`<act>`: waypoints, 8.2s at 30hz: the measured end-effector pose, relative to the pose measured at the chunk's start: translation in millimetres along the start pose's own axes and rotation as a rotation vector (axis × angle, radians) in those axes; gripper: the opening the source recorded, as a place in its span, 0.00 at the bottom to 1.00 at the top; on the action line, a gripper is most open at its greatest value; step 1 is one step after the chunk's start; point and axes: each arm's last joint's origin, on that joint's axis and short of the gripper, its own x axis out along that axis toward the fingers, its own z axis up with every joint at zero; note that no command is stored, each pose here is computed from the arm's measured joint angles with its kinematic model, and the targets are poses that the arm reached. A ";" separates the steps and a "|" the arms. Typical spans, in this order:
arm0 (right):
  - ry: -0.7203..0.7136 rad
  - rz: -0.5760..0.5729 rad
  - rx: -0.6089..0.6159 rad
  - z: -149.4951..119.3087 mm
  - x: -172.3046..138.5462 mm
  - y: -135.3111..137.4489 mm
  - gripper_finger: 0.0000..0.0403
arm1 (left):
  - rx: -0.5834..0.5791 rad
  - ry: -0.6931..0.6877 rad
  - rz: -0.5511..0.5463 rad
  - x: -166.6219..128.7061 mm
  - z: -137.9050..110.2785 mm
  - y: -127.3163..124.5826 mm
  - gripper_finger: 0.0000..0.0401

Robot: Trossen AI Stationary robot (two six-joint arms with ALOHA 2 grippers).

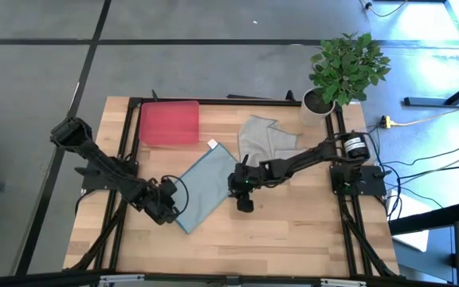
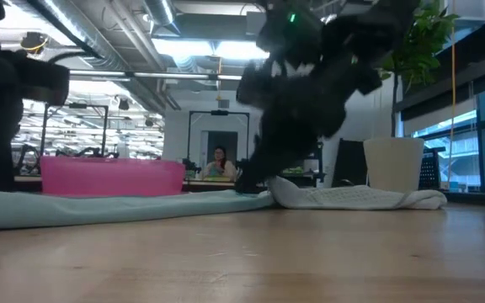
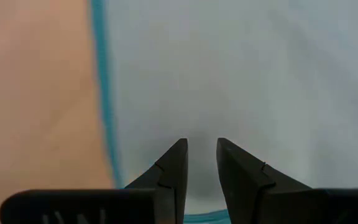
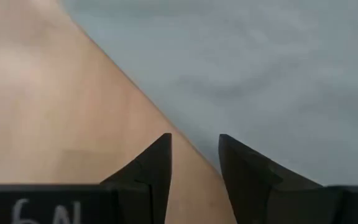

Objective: Roll microfiber towels into tight, uniform cylinder then place into a basket
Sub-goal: Fold the blue towel

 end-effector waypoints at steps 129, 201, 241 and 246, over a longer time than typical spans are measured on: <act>-0.187 0.098 -0.715 -17.5 59.4 75.4 0.00 | 0.622 -0.096 -0.309 -0.7 -17.7 -65.2 0.16; -0.167 0.378 -0.419 15.0 -7.0 117.0 0.00 | 0.477 0.105 -0.267 -42.4 -12.8 -132.9 0.00; -0.055 -0.333 -0.336 61.7 -15.4 27.5 0.00 | 0.480 0.095 0.335 -20.2 56.5 -71.3 0.00; -0.063 -0.348 -0.379 64.9 -16.0 20.5 0.00 | 0.473 0.112 0.391 -20.0 62.5 -64.3 0.00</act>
